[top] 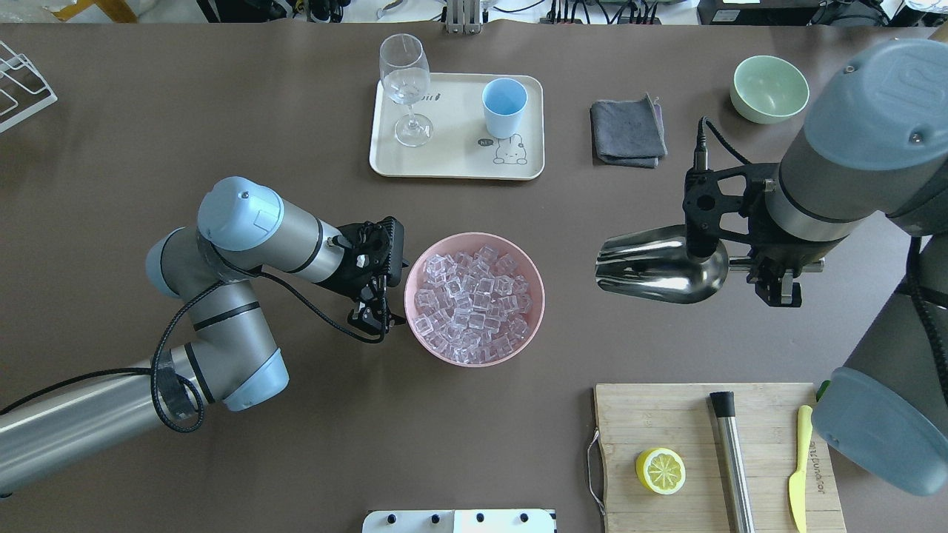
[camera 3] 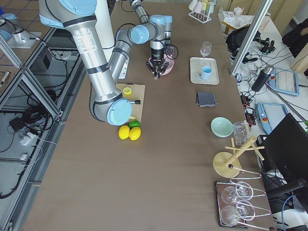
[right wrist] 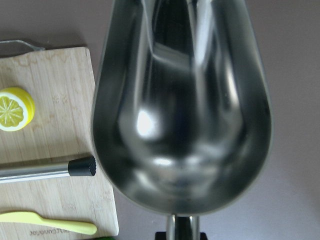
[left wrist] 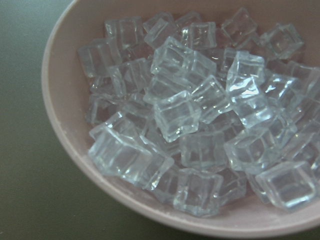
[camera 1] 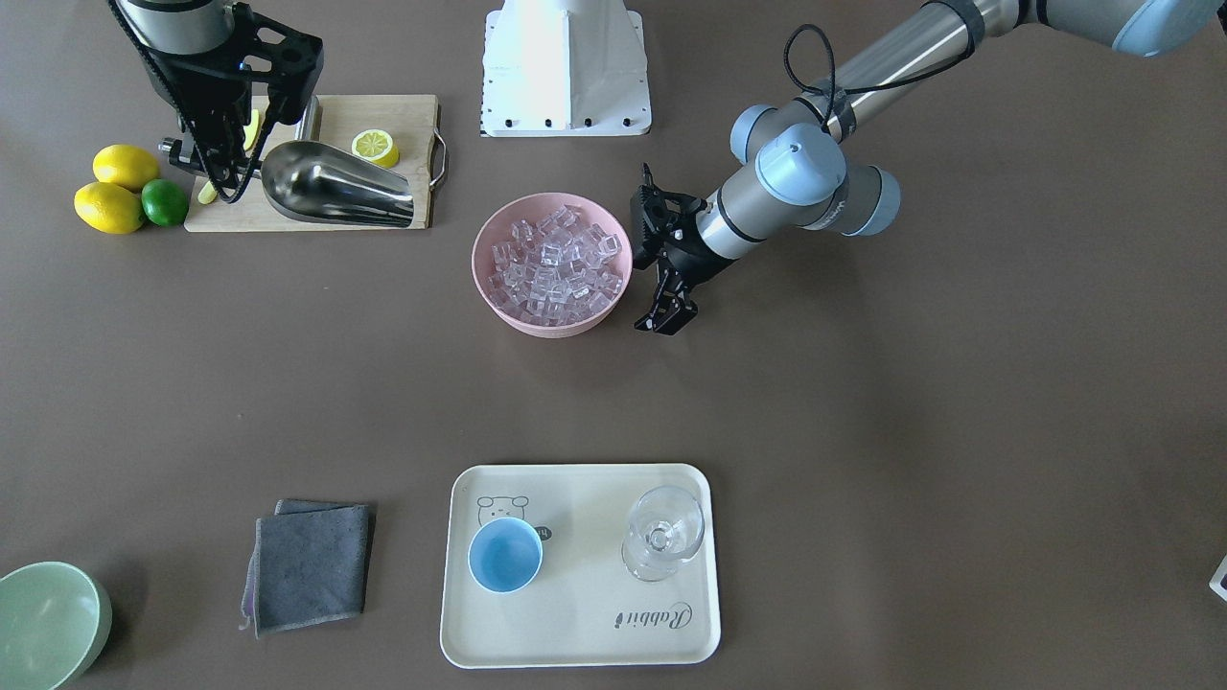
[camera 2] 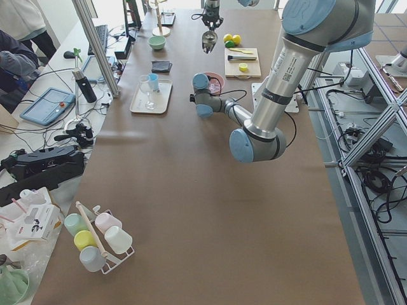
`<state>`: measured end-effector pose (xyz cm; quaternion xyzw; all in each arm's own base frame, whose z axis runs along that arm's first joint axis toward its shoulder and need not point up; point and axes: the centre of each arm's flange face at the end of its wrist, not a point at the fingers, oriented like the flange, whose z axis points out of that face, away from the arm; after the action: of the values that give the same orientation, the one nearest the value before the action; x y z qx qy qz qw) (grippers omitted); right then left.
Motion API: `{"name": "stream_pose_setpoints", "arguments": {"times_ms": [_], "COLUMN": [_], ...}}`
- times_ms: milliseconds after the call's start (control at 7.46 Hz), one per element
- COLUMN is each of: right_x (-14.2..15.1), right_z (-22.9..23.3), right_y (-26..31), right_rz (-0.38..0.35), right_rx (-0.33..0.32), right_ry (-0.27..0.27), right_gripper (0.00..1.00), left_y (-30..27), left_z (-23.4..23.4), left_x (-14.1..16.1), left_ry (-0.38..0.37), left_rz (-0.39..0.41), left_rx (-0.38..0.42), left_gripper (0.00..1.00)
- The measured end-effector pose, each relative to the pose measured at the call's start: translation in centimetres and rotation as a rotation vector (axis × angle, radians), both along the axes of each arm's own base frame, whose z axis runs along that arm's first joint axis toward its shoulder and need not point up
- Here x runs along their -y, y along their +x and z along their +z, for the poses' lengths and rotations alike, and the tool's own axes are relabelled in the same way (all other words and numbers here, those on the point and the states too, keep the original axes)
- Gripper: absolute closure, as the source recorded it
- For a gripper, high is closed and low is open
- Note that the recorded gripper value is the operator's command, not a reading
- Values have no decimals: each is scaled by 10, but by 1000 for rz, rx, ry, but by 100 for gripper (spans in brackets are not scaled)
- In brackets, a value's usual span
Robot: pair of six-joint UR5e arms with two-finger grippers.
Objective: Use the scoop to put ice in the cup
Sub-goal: 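Carry the scoop over the pink bowl and lower it into the ice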
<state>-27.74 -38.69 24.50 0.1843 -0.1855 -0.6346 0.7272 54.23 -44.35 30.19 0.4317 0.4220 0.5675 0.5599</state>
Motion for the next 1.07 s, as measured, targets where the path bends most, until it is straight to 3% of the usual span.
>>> {"name": "stream_pose_setpoints", "arguments": {"times_ms": [268,402,670,1072], "right_x": [18,38,65,62], "right_z": [-10,-21,-50,-78], "right_y": [-18,-41,-88,-144], "right_rz": [-142,-186,-231,-279], "right_rx": [-111,-154,-211,-286], "right_ry": [49,45,27,19], "right_gripper": [100,100,100,100], "left_y": [-2,-2,-2,-2], "left_z": [-1,0,0,0], "left_x": [-1,-1,-1,-1], "left_ry": [1,1,2,2], "left_rz": [0,0,0,0], "left_rx": [-2,-1,-1,0], "left_gripper": [2,2,2,2]}}
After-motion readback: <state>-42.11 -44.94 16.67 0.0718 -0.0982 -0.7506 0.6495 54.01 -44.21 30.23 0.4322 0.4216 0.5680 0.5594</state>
